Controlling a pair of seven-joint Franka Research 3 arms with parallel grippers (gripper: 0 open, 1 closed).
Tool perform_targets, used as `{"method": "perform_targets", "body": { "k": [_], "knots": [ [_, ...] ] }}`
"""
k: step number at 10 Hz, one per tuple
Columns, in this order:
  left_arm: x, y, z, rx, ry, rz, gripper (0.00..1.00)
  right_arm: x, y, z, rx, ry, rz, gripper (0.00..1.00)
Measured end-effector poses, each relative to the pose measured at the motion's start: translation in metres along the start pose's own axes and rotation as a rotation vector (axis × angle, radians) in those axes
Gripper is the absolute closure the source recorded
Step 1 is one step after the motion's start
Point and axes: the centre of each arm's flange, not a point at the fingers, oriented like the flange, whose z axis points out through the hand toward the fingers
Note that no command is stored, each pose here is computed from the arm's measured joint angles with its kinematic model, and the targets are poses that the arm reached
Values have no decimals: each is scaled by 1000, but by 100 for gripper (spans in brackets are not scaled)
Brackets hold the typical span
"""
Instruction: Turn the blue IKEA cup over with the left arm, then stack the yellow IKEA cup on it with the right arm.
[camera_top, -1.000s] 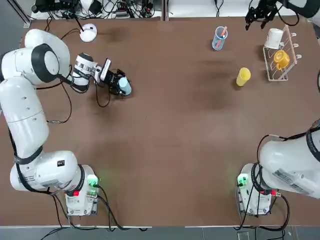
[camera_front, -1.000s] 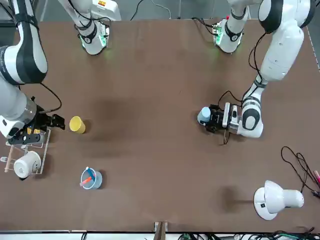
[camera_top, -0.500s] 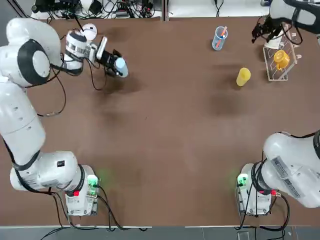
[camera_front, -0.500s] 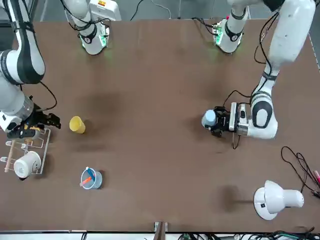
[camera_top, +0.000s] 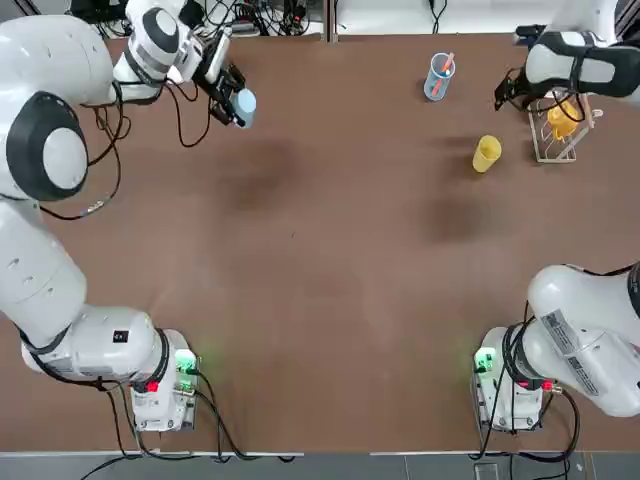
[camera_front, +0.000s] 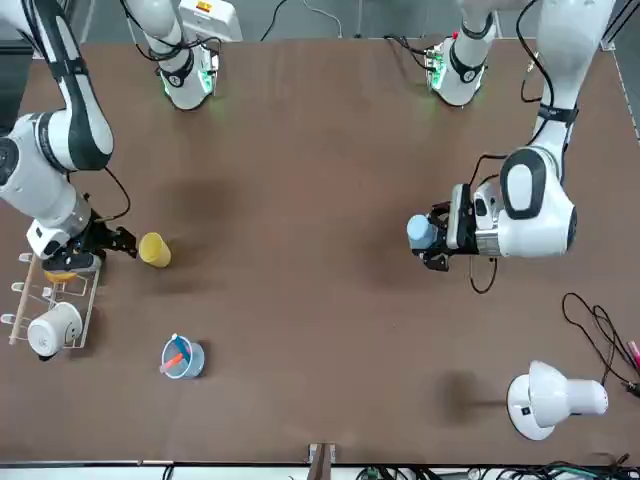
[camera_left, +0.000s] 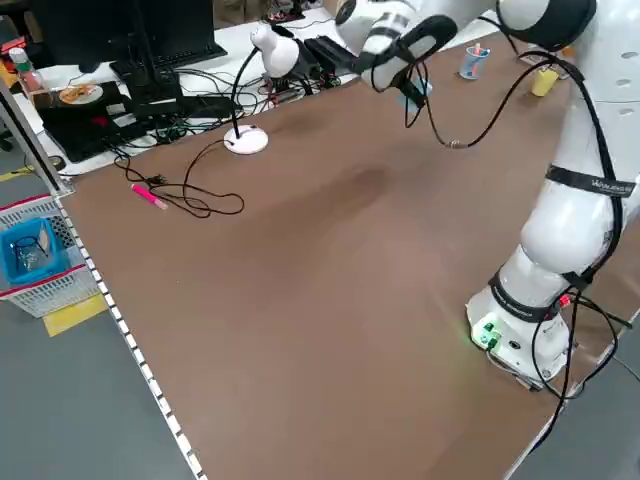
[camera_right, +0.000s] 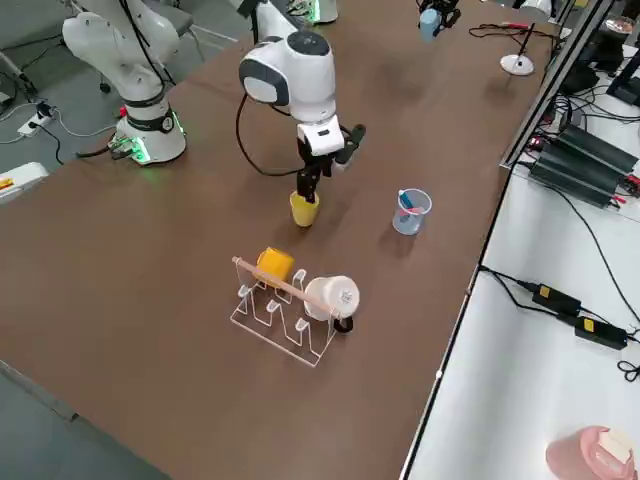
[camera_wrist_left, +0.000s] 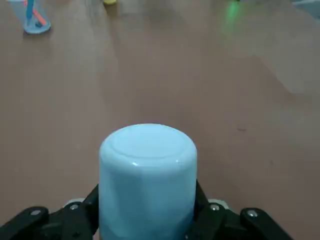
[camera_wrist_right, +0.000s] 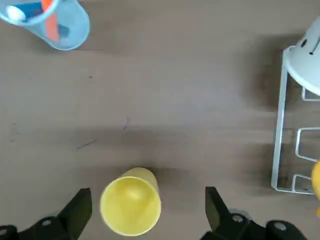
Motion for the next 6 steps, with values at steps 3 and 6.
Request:
{"method": "perform_targets", "body": {
  "k": [3,6],
  "knots": [
    [64,-9,43,81,-187,-33,33,-28,15,29,-3,26,12,0],
    [137,-2,94,130,-391,36,33,-38,7,40,1,27,-4,1]
  ]
}}
